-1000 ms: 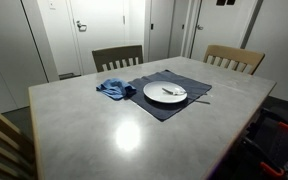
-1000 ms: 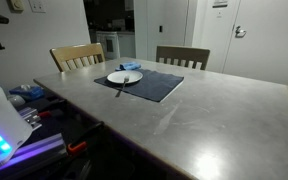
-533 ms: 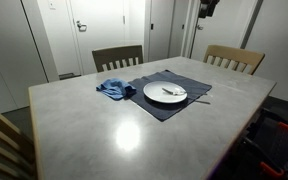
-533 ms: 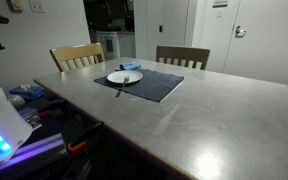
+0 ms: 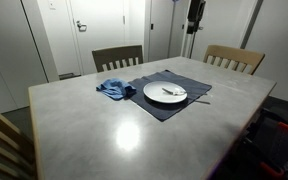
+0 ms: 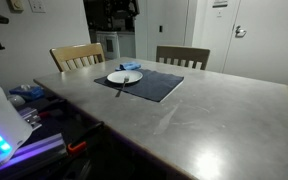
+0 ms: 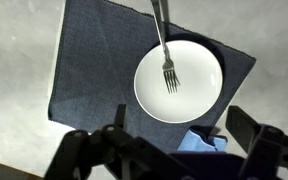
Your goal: Remove the fork from the plate and put it on the table
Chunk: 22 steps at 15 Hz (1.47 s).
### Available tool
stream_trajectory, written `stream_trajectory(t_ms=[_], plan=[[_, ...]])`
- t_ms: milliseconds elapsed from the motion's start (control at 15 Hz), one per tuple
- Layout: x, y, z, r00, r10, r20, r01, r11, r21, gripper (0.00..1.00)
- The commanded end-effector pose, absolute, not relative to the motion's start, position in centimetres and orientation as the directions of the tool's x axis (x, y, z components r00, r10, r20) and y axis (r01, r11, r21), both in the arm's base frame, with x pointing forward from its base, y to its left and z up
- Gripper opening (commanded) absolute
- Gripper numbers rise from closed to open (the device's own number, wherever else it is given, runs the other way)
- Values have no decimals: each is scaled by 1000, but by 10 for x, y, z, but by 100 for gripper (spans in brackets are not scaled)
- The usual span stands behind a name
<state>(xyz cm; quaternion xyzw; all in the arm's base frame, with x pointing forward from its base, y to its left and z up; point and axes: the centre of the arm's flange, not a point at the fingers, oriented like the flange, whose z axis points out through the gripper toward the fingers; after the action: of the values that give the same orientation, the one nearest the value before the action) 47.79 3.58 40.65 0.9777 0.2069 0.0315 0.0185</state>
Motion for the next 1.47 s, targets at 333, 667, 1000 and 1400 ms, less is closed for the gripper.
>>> stream_trajectory(t_ms=[333,667,1000,1400], plan=[[488,52,371,872,488,36,488,-873,4,100],[486,63,376,842,539,35,539,-842,14,100],[507,77,367,790,612,-38,612,-785,95,100],[523,71,341,745,658,-108,667,-729,156,100]])
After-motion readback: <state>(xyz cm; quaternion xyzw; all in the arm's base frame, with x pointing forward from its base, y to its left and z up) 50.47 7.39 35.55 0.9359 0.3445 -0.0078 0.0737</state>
